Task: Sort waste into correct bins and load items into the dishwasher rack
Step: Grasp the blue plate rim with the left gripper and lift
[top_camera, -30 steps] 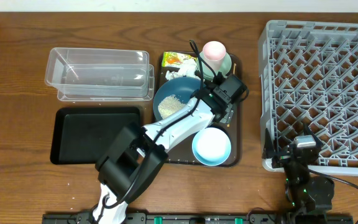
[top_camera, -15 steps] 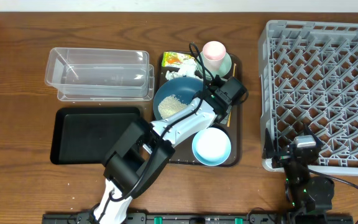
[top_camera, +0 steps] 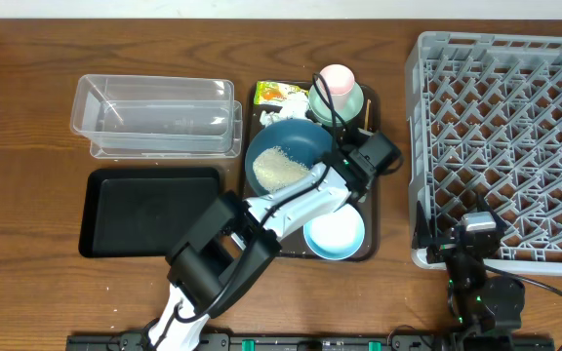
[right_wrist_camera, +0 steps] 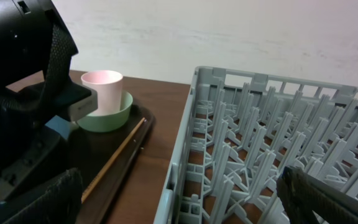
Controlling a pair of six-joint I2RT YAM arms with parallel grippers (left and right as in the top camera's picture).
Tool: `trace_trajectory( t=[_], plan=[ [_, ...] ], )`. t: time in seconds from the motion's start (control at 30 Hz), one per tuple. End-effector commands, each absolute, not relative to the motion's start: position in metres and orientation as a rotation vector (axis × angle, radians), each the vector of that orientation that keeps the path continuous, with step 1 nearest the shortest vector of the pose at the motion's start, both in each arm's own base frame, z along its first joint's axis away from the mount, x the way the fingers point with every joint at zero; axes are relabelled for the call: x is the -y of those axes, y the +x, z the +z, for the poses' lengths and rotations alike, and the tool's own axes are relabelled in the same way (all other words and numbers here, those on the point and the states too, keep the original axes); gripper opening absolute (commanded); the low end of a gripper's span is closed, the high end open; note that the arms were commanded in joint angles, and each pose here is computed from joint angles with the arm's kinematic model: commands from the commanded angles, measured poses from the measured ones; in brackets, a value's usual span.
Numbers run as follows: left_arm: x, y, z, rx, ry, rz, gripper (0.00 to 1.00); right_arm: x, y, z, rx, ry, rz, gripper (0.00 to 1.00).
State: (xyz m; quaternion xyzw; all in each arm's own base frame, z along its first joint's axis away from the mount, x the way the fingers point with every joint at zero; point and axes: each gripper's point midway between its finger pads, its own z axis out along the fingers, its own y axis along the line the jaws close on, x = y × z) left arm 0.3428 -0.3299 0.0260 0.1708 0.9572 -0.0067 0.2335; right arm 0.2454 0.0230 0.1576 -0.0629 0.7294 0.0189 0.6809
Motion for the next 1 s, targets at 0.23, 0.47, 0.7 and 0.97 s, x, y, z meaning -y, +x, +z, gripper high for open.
trace_trajectory(
  t=[0.23, 0.47, 0.7, 0.97],
  plan=[
    [0.332, 0.351, 0.048, -2.563, 0.446, -0.001, 0.12, -0.018, 0.246, 0.157, -1.639, -0.135, 0.016, 0.99],
    [0.33, 0.349, 0.072, -2.542, 0.435, -0.027, 0.06, -0.018, 0.246, 0.157, -1.639, -0.135, 0.016, 0.99],
    [0.326, 0.351, 0.109, -2.479, 0.4, -0.057, 0.06, -0.018, 0.246, 0.157, -1.639, -0.135, 0.016, 0.99],
    [0.317, 0.343, 0.13, -2.479, 0.388, -0.063, 0.06, -0.018, 0.246, 0.157, -1.639, -0.135, 0.016, 0.99]
  ],
)
